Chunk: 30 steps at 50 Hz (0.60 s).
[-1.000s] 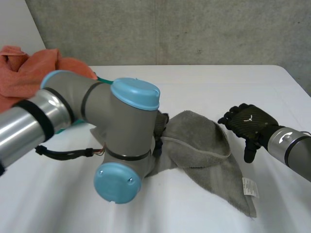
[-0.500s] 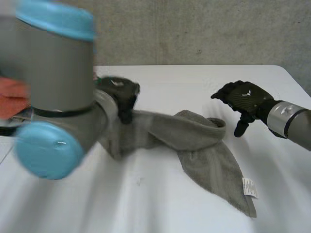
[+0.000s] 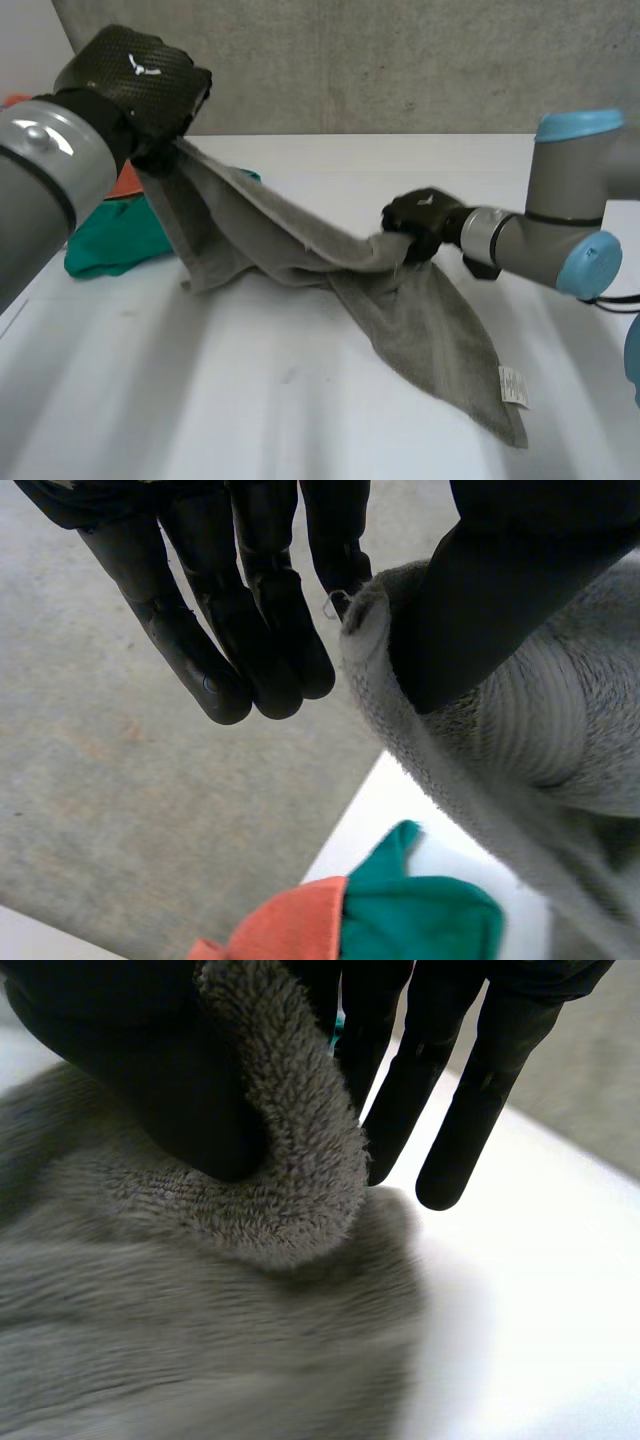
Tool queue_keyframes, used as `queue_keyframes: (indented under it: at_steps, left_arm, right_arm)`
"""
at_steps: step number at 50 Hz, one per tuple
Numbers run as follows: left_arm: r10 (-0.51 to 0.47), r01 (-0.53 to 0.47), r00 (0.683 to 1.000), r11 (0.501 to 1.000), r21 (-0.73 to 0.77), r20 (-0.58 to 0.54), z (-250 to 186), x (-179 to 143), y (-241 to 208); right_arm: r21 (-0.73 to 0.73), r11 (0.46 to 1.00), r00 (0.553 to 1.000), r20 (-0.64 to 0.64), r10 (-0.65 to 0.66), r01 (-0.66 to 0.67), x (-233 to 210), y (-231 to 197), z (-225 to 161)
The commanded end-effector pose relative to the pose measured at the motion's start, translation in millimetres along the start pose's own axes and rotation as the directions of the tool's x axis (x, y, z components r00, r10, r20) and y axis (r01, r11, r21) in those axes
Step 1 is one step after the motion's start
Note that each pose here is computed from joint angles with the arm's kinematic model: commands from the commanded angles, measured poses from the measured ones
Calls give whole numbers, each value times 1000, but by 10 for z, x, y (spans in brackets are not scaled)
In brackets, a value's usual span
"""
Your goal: Fold the laundry.
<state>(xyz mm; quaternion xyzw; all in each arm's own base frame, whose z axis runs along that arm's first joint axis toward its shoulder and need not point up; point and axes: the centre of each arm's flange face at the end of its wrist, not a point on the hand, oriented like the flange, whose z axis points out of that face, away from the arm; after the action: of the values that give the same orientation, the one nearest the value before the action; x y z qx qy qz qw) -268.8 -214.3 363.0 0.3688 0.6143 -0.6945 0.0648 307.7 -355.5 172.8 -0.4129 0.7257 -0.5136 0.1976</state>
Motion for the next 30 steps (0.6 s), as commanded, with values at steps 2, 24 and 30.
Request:
queue_keyframes:
  at_steps: [2,24,30]
  left_arm:
    - [-55,3,975,971,237,214,699,-411,-177]
    - [-255,226,942,962,150,217,1477,-98,702]
    - [-229,232,970,972,-32,83,1454,484,1311]
  right_arm:
    - [241,964,892,-451,6,115,907,-913,-415]
    - [161,973,928,-358,-98,165,144,-384,-1048]
    - [-29,995,964,-245,-102,98,-97,406,-746]
